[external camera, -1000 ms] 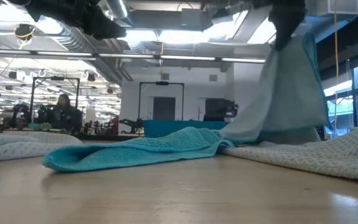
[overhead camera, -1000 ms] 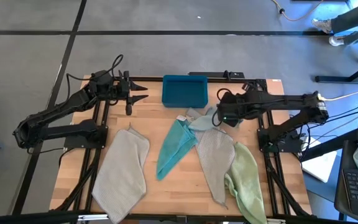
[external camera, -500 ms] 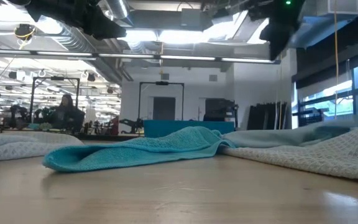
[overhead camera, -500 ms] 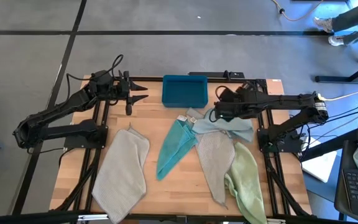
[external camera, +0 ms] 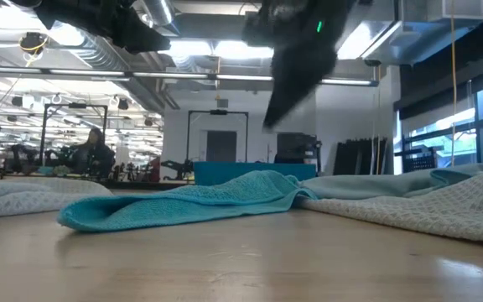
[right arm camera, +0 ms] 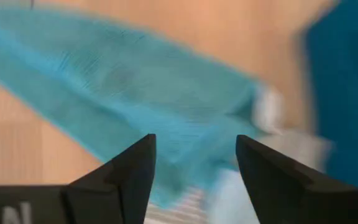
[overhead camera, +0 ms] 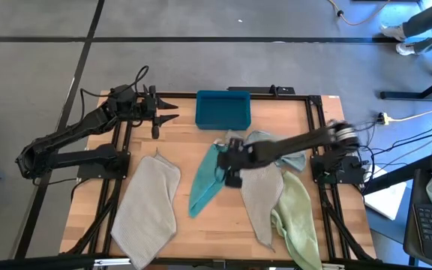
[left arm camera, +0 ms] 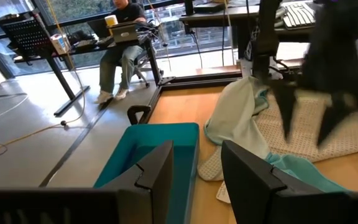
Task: Fold microfiber towels
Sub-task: Adjust the dark blue towel
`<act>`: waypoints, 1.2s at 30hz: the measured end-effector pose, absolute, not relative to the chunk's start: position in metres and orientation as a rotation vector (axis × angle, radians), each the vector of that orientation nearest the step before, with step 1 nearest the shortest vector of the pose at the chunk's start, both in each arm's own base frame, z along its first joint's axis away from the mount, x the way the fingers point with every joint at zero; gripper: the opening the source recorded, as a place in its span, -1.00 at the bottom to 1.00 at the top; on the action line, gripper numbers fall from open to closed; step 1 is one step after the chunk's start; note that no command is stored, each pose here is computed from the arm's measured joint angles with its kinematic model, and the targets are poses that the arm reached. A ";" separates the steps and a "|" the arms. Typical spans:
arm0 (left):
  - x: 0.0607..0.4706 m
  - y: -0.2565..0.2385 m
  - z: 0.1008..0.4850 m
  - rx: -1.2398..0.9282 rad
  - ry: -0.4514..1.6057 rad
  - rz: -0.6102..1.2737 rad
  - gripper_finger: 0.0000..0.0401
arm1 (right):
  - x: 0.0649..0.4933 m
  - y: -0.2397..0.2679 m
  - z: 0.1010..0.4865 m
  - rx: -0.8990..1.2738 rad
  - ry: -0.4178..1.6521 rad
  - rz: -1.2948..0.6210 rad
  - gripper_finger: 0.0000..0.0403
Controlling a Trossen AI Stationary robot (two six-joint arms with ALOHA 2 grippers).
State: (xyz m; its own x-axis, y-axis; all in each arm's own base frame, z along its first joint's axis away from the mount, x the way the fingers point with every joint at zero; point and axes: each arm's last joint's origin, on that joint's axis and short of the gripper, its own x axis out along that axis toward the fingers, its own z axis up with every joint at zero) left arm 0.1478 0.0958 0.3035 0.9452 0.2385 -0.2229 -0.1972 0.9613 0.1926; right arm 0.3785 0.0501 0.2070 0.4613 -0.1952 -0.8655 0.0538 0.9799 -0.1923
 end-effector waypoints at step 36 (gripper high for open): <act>0.148 0.096 0.303 0.177 0.249 0.222 -0.36 | 0.376 0.091 0.131 -0.278 1.089 0.153 -0.21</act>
State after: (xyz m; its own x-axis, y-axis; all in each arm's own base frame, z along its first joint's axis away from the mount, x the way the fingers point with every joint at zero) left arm 0.1478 0.0958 0.3033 0.9451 0.2385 -0.2235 -0.1950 0.9602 0.2000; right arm 0.3765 0.0907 0.1315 0.4576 -0.0139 -0.8890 -0.2578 0.9549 -0.1476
